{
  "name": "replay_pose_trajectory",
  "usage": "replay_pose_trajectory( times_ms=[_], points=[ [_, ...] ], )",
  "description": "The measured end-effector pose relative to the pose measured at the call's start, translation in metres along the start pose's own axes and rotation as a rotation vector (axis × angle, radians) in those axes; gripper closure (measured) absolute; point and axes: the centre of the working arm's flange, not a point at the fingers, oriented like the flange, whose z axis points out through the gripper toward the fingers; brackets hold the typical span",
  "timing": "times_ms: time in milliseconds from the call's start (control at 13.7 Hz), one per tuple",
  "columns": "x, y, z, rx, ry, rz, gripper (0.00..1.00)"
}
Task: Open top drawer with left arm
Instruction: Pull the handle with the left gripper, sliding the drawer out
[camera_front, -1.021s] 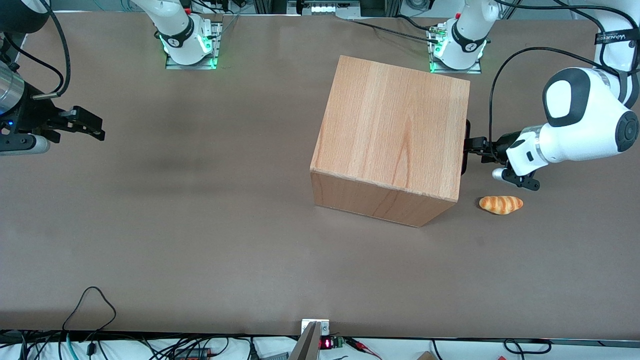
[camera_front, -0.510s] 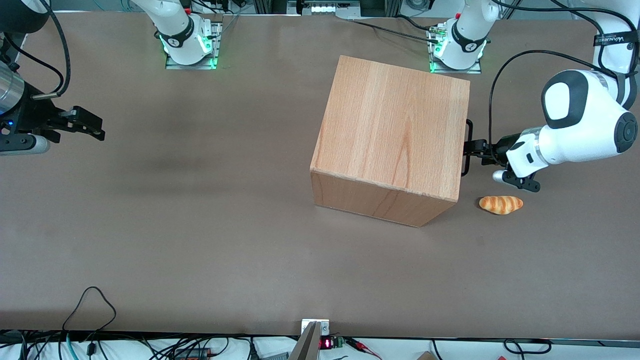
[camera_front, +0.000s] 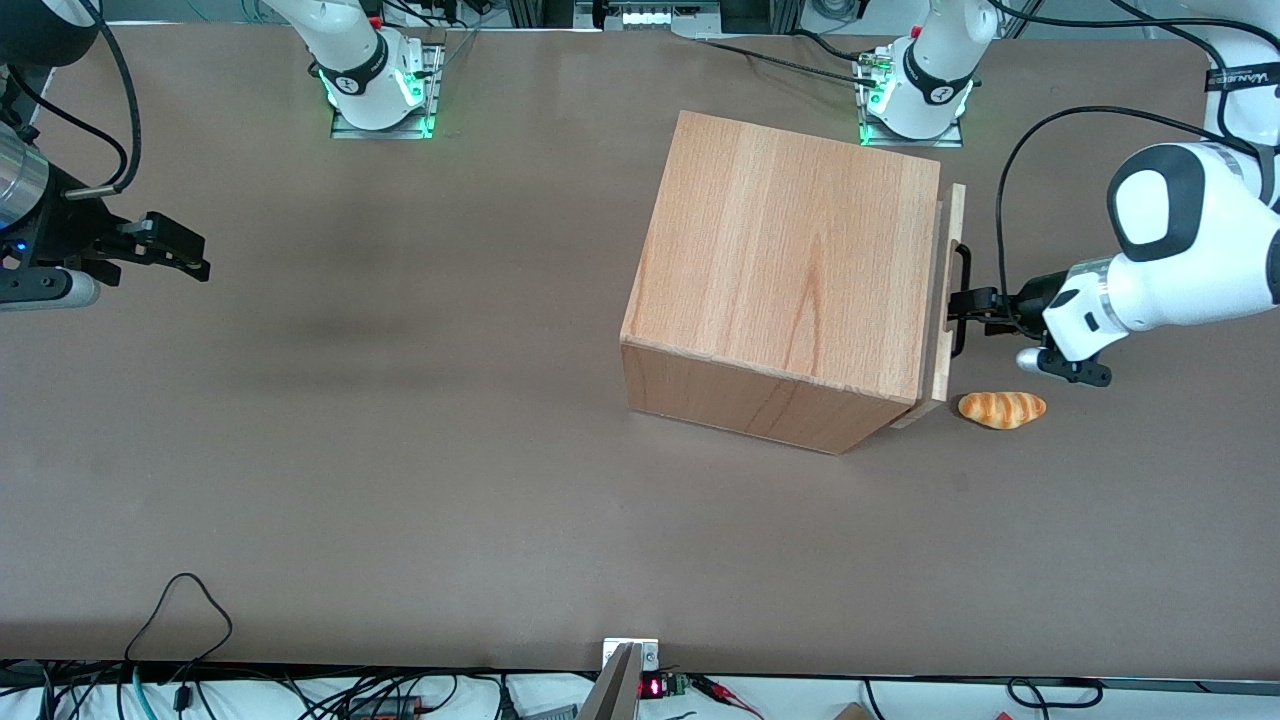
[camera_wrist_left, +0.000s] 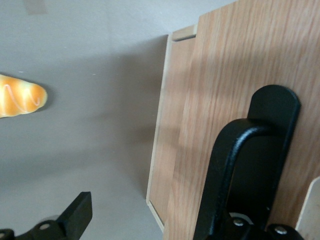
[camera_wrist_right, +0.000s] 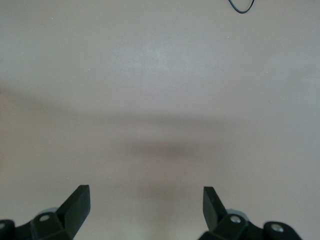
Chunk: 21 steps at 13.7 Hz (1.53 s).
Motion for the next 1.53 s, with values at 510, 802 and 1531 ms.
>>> replay_pose_trajectory(
  times_ms=[510,802,1531],
  points=[
    [-0.006,-0.04,-0.019,0.029,0.026,-0.047,0.0],
    [-0.011,-0.069,-0.034,0.041,0.051,-0.082,0.0],
    [-0.03,-0.128,-0.066,0.126,0.083,-0.138,0.0]
  ],
)
